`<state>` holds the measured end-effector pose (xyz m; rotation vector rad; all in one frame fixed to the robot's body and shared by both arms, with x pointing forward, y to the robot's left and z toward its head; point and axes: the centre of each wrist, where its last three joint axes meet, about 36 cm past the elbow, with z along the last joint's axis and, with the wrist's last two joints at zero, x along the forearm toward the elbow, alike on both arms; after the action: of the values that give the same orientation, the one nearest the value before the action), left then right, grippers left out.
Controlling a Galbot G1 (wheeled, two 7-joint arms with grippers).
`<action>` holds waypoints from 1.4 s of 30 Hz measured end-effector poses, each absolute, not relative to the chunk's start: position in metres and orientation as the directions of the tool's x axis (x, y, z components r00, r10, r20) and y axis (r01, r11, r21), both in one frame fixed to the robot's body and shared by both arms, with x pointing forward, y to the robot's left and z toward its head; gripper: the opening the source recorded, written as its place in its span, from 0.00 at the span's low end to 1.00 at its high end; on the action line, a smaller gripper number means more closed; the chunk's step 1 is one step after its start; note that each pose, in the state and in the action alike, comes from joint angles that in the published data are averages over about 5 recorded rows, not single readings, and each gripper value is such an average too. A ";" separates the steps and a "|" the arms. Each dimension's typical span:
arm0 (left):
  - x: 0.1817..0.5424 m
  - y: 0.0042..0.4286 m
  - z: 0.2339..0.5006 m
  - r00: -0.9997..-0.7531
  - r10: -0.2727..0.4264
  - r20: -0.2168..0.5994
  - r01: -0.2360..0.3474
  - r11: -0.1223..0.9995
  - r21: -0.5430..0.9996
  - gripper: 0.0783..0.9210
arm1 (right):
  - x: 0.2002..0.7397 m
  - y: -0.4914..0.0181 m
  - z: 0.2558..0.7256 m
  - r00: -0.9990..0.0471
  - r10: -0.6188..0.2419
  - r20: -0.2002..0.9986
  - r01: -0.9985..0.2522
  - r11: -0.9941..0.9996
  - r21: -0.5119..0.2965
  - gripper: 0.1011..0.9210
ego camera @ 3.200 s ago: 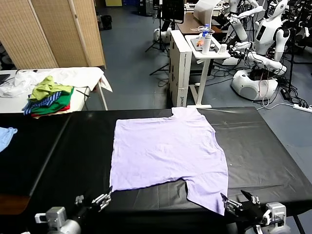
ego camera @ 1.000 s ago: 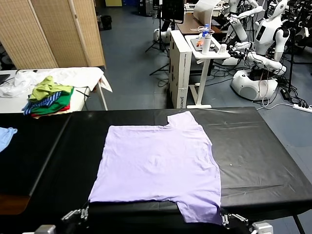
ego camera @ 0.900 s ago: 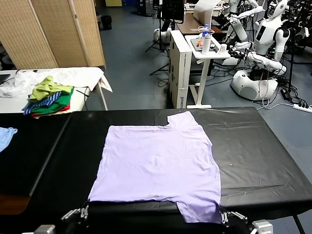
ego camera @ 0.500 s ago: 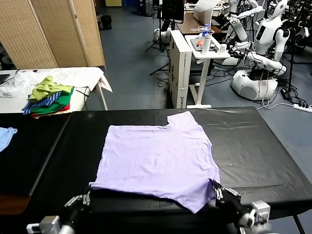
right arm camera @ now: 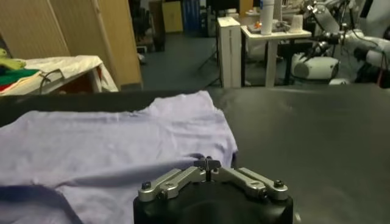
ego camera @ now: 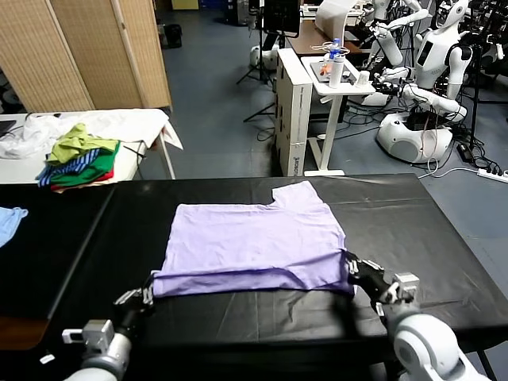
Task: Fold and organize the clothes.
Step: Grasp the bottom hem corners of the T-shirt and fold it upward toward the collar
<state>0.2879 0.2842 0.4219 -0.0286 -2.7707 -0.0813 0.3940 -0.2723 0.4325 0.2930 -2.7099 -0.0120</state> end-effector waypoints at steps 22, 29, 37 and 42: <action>0.311 0.300 0.404 -0.919 -0.002 0.393 0.041 0.994 0.103 0.08 | 0.420 -0.264 0.412 -0.893 -0.163 0.420 -0.169 0.985 0.023 0.05; 0.318 0.299 0.403 -0.920 0.007 0.392 0.052 0.993 0.104 0.08 | 0.420 -0.264 0.411 -0.891 -0.163 0.423 -0.167 0.986 0.028 0.05; 0.328 0.299 0.406 -0.925 0.023 0.379 0.072 0.991 0.116 0.08 | 0.419 -0.264 0.411 -0.891 -0.164 0.423 -0.163 0.986 0.038 0.05; 0.334 0.300 0.407 -0.926 0.033 0.377 0.084 0.989 0.121 0.08 | 0.416 -0.266 0.414 -0.881 -0.192 0.432 -0.189 0.981 0.052 0.09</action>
<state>0.3344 0.2995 0.4070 -0.0837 -2.7509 -0.1898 0.4162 -0.2661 0.4136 0.2712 -2.6777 -0.0110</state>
